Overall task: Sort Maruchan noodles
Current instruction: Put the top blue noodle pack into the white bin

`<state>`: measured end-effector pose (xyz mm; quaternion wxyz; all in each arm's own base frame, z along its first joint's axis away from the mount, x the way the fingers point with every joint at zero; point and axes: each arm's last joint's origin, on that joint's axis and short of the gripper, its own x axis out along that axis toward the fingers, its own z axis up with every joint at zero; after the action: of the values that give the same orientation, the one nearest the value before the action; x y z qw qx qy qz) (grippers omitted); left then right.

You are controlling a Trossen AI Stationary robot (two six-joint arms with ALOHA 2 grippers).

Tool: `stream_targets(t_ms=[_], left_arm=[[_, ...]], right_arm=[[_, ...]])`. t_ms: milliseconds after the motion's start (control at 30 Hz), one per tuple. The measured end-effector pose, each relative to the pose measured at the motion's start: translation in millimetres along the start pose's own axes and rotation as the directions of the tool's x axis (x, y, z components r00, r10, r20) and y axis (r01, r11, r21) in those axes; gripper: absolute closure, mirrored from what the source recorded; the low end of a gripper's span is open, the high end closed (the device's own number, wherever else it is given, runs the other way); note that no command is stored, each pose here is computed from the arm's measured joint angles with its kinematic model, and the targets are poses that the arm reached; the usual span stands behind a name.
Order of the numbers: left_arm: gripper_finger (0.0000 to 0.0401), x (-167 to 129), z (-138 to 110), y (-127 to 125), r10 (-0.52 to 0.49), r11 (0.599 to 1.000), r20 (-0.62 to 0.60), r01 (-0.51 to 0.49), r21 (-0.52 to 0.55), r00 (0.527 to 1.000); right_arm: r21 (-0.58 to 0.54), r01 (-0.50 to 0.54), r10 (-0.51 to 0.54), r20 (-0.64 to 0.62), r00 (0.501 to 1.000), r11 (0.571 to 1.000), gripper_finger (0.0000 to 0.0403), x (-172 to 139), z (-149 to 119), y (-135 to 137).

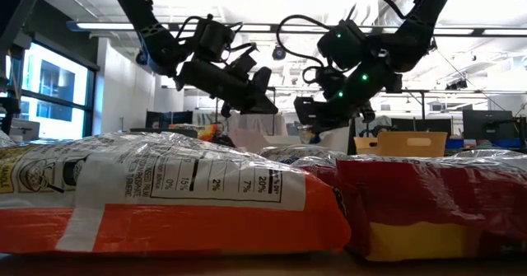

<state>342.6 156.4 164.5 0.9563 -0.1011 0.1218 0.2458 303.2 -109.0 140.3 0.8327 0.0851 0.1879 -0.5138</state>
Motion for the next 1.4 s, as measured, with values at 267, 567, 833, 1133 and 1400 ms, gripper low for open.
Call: stream_targets(t_ms=[267,567,833,1133,1400], left_arm=[[0.0396,0,-1,0,0.003,1.000,-0.011,-0.003,0.001,1.000],[0.0396,0,-2,0,0.007,1.000,-0.017,-0.007,-0.016,1.000],[0.0396,0,-2,1,0.012,1.000,-0.018,-0.012,-0.016,1.000],[0.0396,0,-3,1,0.016,1.000,-0.026,-0.016,-0.015,1.000],[0.0396,0,-3,1,0.016,1.000,-0.032,-0.017,-0.014,0.999]], right_arm=[[0.153,0.043,-0.053,0.060,0.997,0.987,0.0402,-3,3,3],[0.290,0.072,-0.102,0.092,0.990,0.954,0.0402,-10,2,7],[0.362,0.085,-0.131,0.106,0.986,0.928,0.0403,-12,2,8],[0.423,0.095,-0.150,0.098,0.984,0.901,0.0403,-13,0,7],[0.402,0.155,-0.200,0.070,0.977,0.902,0.0402,-15,-7,6]])
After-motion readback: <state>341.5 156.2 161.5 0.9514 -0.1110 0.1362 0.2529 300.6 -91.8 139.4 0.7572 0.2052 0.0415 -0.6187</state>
